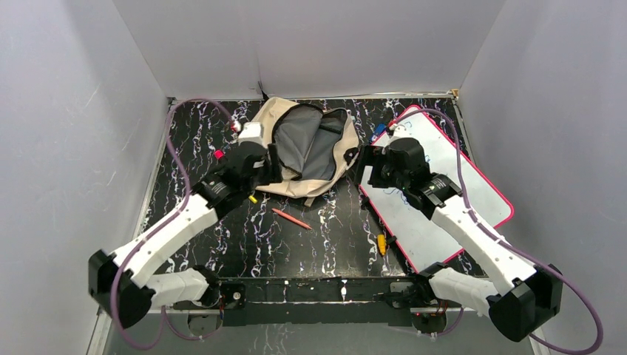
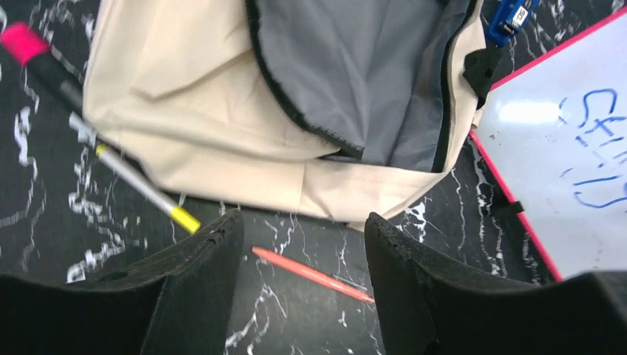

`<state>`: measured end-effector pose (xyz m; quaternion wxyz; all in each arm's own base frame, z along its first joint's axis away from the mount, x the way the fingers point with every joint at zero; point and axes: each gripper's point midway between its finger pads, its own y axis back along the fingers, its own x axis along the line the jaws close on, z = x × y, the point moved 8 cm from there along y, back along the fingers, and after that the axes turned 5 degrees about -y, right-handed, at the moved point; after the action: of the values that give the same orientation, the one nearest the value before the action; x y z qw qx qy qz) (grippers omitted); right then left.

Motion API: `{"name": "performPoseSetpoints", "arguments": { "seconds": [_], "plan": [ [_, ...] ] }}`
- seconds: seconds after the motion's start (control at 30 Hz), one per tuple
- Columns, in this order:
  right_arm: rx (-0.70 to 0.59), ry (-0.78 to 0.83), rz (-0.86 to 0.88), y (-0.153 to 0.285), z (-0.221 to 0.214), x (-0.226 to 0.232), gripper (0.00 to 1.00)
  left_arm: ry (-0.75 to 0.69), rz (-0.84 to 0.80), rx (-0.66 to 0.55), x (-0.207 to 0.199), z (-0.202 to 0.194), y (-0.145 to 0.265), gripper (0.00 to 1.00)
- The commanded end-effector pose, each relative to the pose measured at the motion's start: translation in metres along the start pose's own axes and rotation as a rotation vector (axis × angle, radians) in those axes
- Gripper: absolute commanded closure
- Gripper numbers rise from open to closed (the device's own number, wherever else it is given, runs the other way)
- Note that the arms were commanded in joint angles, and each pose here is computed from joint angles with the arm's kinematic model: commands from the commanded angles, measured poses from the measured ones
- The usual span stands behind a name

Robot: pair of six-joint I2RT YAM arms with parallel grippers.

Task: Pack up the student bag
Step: Adjust the student bag at the center of the board.

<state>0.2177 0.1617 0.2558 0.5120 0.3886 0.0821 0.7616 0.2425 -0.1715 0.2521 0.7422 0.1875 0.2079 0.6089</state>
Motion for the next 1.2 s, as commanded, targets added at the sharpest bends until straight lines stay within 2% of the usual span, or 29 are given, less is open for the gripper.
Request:
{"name": "performPoseSetpoints", "arguments": {
  "seconds": [0.0,0.27,0.53,0.67,0.77,0.87,0.97,1.17],
  "plan": [
    [0.047,0.008,-0.041,0.016,-0.012,-0.011,0.01,0.247,0.080,0.011,0.020,-0.024,0.025,0.41],
    [0.109,-0.002,-0.068,0.022,-0.029,-0.020,0.01,0.399,0.143,0.033,0.042,-0.063,0.047,0.40],
    [0.212,-0.003,-0.034,0.024,-0.046,-0.023,0.01,0.422,0.161,0.073,0.042,-0.080,0.036,0.39],
    [0.239,-0.015,-0.026,0.025,-0.049,-0.023,0.01,0.376,0.102,0.019,0.031,-0.064,0.023,0.36],
    [0.255,-0.023,-0.024,0.025,-0.051,-0.022,0.02,0.328,0.096,-0.047,0.028,-0.038,0.010,0.32],
    [0.266,-0.038,-0.026,0.024,-0.053,-0.023,0.02,0.358,0.079,-0.047,0.041,-0.010,-0.017,0.30],
    [0.273,-0.054,-0.010,0.026,-0.055,-0.021,0.03,0.401,-0.005,-0.048,0.056,0.012,-0.048,0.26],
    [0.269,-0.064,0.013,0.030,-0.057,-0.021,0.03,0.355,-0.158,-0.021,0.065,0.041,-0.108,0.23]
  ]
}}
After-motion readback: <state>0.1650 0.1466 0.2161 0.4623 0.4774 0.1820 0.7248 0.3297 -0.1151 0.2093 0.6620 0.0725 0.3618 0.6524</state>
